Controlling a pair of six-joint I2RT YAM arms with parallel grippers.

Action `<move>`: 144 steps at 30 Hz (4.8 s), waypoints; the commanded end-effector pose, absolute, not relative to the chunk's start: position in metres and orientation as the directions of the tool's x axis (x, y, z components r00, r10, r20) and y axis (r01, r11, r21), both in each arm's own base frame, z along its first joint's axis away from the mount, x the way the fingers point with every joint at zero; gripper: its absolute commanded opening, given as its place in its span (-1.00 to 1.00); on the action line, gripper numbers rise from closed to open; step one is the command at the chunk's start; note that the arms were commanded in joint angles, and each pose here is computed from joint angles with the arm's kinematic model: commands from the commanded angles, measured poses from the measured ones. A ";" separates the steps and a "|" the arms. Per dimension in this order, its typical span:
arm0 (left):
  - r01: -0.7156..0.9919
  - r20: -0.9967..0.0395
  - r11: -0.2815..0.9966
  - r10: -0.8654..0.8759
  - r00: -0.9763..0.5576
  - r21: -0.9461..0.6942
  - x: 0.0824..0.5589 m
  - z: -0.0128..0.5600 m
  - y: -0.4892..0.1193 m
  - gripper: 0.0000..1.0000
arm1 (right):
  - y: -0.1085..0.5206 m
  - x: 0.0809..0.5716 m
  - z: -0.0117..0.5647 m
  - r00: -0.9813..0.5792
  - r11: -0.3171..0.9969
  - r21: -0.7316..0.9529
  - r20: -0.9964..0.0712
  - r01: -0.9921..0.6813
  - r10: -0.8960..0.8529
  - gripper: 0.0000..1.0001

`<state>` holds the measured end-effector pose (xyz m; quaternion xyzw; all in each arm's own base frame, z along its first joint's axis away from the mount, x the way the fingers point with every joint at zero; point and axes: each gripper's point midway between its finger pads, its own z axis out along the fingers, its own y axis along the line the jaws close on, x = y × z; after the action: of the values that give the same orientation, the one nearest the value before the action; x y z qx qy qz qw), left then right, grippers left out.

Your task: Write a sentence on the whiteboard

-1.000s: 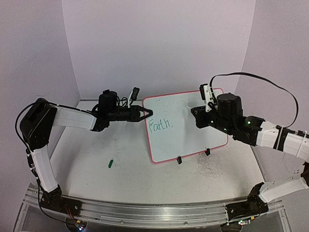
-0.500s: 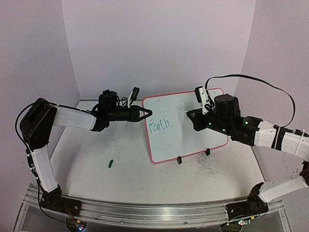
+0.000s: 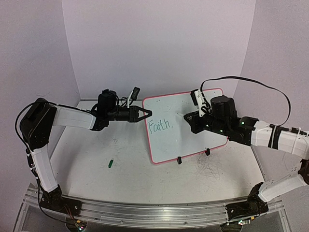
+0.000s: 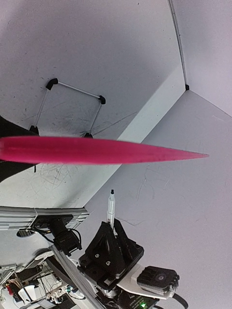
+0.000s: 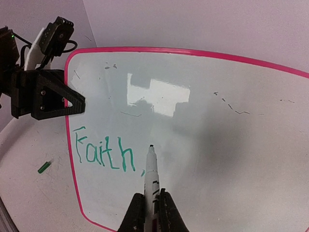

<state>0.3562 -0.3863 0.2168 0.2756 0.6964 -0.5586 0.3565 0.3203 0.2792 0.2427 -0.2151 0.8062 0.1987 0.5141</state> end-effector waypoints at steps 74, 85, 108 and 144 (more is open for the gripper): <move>0.730 -0.776 0.327 -0.016 -0.631 -0.600 0.373 0.212 -0.380 -1.00 | 0.293 0.326 0.214 -0.394 0.868 0.032 -0.899 -0.496 -0.192 -1.00; 0.731 -0.776 0.326 -0.013 -0.630 -0.599 0.372 0.211 -0.380 -1.00 | 0.284 0.339 0.209 -0.413 0.900 0.028 -0.895 -0.434 -0.171 -1.00; 0.738 -0.781 0.322 -0.008 -0.624 -0.593 0.374 0.211 -0.382 -1.00 | 0.297 0.341 0.201 -0.420 0.881 0.031 -0.886 -0.473 -0.194 -1.00; 0.736 -0.779 0.321 -0.006 -0.627 -0.595 0.373 0.210 -0.382 -1.00 | 0.282 0.348 0.212 -0.413 0.922 0.023 -0.898 -0.387 -0.151 -1.00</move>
<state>0.3612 -0.3874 0.2151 0.2732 0.7058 -0.5541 0.3466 0.3325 0.2845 0.1881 -0.1916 0.8441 0.1217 0.4857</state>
